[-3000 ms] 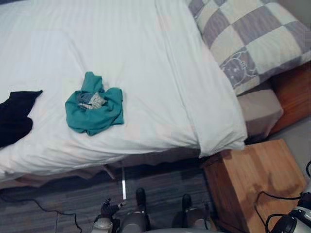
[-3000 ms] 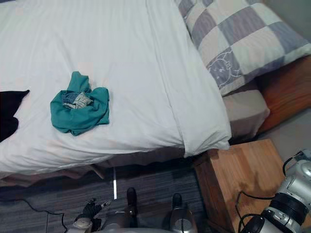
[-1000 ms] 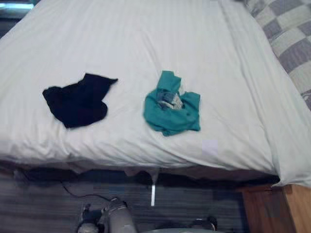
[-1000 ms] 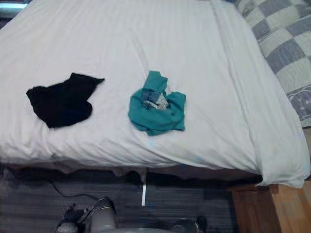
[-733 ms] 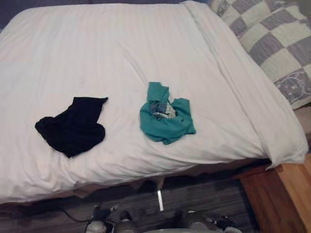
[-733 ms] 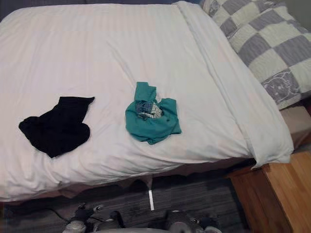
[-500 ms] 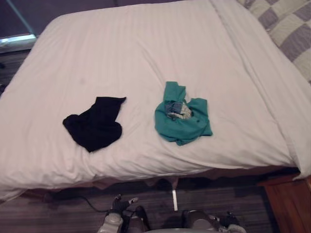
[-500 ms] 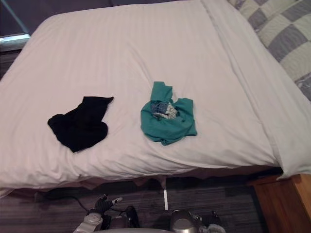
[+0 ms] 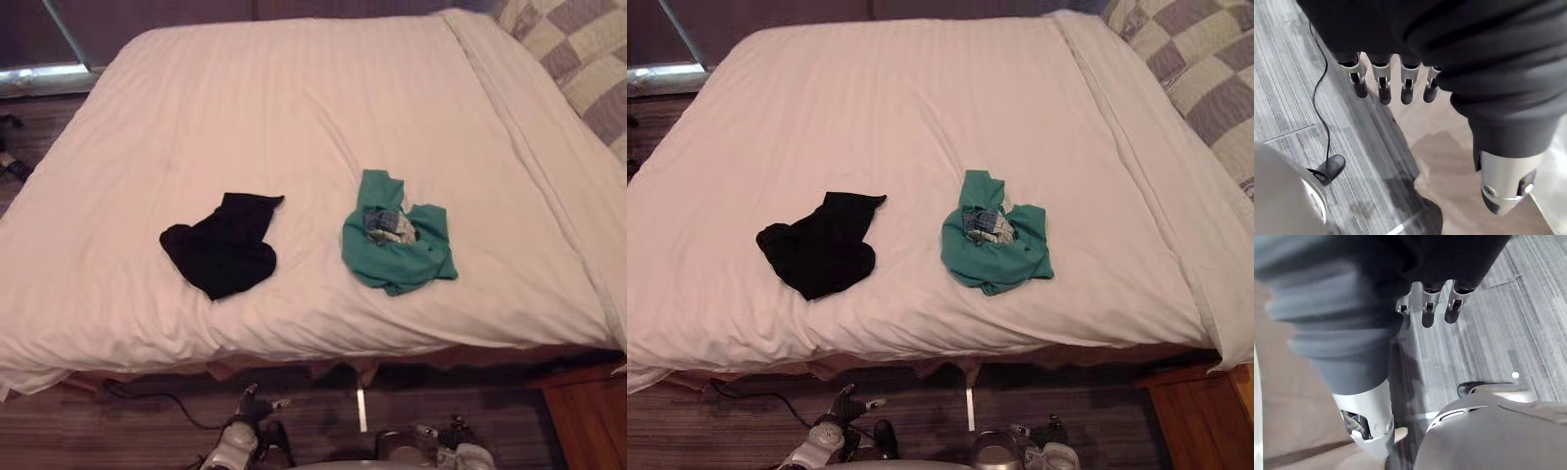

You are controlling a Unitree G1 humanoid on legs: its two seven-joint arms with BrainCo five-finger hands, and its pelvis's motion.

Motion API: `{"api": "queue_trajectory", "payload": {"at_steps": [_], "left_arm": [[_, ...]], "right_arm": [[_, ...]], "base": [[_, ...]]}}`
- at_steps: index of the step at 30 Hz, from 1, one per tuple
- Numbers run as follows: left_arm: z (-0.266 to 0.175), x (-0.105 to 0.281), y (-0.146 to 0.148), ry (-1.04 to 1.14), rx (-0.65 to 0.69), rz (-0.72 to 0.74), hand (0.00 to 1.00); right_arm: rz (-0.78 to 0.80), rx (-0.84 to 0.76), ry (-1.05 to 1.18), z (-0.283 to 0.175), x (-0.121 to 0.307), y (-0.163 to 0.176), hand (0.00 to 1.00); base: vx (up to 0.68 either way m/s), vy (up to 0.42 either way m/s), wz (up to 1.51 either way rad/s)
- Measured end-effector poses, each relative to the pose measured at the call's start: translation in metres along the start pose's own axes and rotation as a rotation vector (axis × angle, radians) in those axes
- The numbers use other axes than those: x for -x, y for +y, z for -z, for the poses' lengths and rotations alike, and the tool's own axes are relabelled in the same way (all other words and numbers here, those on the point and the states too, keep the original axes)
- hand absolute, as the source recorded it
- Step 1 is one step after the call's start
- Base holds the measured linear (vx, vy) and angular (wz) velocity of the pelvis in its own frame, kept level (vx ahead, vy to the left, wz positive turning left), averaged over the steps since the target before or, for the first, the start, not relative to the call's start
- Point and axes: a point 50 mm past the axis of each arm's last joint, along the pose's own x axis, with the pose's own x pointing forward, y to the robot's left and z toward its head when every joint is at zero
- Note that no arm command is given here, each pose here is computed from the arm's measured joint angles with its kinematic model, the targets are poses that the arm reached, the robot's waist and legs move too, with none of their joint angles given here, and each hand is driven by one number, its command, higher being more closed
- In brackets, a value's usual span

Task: Tidy the bed and pick cloth on bed and put in laundry

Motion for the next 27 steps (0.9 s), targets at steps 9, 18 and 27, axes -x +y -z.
{"api": "queue_trajectory", "payload": {"at_steps": [9, 18, 27], "left_arm": [[0.018, 0.004, -0.007, 0.086, 0.102, 0.001, 0.00], [0.080, 0.015, 0.035, 0.351, 0.441, -0.252, 0.00], [0.115, 0.038, 0.123, 0.403, 0.673, -0.669, 0.00]], "right_arm": [[0.028, -0.035, 0.060, 0.012, -0.001, -0.008, 0.00], [0.297, -0.363, 0.263, 0.056, 0.009, -0.040, 0.00], [0.701, -0.483, -0.036, -0.001, 0.025, -0.122, 0.00]], "base": [[-0.06, -0.022, -0.02], [0.05, 0.006, 0.05], [0.01, 0.001, 0.04]]}}
